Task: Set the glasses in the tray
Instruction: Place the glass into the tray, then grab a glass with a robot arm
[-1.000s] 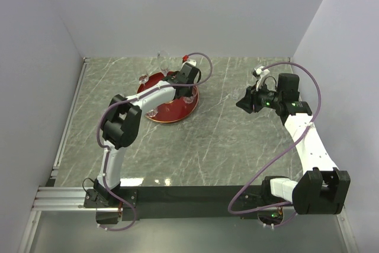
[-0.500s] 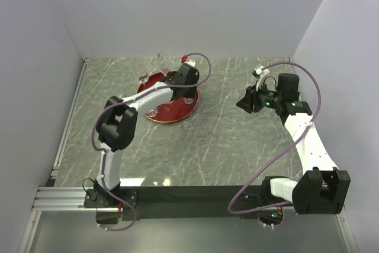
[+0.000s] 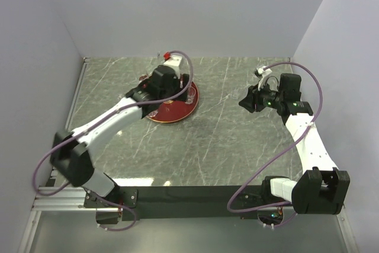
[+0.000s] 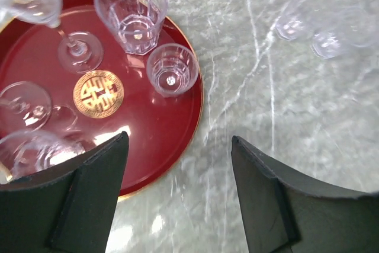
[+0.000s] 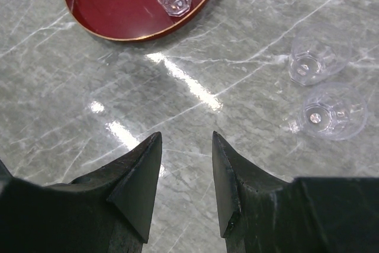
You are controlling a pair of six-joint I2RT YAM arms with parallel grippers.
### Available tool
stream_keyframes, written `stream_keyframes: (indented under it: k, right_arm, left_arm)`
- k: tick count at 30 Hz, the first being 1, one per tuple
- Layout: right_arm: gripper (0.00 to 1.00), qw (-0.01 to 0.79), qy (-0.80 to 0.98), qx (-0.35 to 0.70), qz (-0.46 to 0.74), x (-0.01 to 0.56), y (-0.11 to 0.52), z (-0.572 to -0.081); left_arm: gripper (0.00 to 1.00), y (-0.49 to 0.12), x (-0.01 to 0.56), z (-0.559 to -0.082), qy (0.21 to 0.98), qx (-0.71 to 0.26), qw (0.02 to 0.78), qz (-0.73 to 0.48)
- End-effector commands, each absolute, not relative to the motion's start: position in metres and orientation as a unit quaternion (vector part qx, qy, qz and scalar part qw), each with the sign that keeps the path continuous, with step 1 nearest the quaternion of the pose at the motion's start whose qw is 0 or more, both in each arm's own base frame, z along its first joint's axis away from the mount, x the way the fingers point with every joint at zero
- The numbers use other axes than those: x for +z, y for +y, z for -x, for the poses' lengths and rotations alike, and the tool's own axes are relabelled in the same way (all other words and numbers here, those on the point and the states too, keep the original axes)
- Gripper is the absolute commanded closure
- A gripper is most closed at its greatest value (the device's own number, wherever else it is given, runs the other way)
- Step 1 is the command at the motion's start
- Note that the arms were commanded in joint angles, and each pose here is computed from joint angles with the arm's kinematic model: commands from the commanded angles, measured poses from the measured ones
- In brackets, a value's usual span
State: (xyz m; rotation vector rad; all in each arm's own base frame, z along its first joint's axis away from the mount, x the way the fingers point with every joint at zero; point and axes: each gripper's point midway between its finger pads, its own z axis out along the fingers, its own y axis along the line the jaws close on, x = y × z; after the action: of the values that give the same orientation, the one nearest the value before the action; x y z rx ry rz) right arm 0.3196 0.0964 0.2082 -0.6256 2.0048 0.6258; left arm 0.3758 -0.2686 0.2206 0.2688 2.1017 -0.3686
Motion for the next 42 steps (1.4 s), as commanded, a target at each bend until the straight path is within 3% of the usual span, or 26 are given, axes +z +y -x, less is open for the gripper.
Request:
stream_keyframes:
  k: [1,19,42]
  right_arm:
    - [0.53,0.462,0.816,0.239,0.251,0.205,0.088,-0.324]
    - [0.53,0.44,0.832,0.209,0.265,0.196,0.074,-0.33]
    - [0.52,0.309,0.905,0.112,0.271,0.144,0.044,-0.4]
  left_arm:
    - [0.22,-0.257,0.261,-0.353,0.826,-0.186,0.519,-0.117]
    - [0.06,-0.125,0.266,-0.267,0.788,-0.092,0.606,-0.051]
    - [0.05,-0.1,0.266,-0.259,0.774,-0.076,0.628,-0.027]
